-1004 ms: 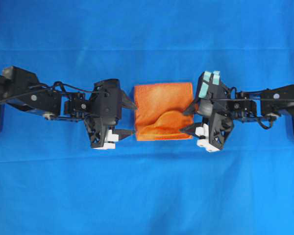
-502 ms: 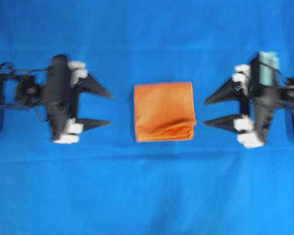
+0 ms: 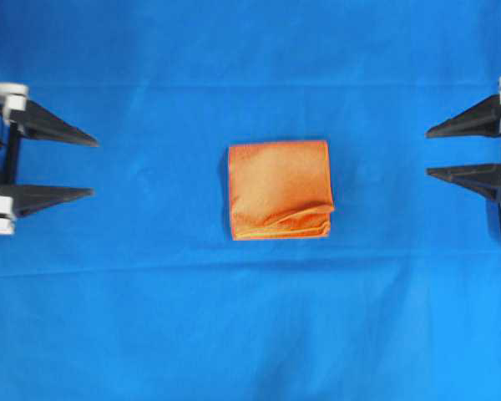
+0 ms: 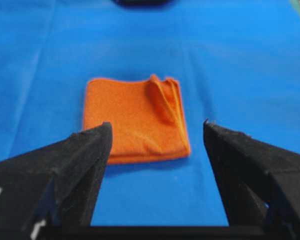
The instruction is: Fold the orange towel.
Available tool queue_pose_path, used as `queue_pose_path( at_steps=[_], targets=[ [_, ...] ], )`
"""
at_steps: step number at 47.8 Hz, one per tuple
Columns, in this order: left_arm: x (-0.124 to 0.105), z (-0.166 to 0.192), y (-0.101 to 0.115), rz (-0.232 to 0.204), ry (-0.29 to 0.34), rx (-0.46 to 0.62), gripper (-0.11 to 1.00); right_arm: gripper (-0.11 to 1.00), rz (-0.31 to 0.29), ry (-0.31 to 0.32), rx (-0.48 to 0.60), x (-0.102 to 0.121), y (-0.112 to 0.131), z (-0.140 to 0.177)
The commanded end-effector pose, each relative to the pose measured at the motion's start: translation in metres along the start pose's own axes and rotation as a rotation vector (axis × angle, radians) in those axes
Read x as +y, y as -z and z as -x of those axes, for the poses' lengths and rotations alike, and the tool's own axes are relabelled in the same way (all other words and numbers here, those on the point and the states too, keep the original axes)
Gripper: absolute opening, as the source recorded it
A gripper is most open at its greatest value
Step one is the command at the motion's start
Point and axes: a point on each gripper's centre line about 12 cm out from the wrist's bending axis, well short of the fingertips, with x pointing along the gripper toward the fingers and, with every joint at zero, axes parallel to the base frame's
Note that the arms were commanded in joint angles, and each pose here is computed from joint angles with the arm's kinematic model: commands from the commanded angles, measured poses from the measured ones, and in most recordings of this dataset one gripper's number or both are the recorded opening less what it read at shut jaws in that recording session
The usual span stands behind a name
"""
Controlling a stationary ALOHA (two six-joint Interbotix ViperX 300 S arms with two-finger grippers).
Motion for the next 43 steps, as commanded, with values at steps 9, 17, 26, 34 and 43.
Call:
queue_pose_path(
  at_steps=[9, 17, 26, 34, 43],
  targets=[
    [-0.001, 0.021, 0.018, 0.009, 0.002, -0.043, 0.68, 0.62, 0.003, 0.008, -0.063, -0.004, 0.025, 0.011],
    [-0.002, 0.026, 0.03, 0.009, 0.002, -0.04, 0.68, 0.62, -0.007, 0.007, -0.072, -0.006, 0.038, 0.009],
    [-0.002, 0.029, 0.032, 0.01, 0.002, -0.049, 0.68, 0.62, -0.011, 0.013, -0.071, -0.007, 0.04, 0.007],
    [-0.002, 0.029, 0.032, 0.01, 0.002, -0.049, 0.68, 0.62, -0.014, 0.013, -0.072, -0.007, 0.04, 0.007],
    [-0.002, 0.029, 0.032, 0.01, 0.002, -0.049, 0.68, 0.62, -0.014, 0.013, -0.071, -0.007, 0.04, 0.007]
  ],
)
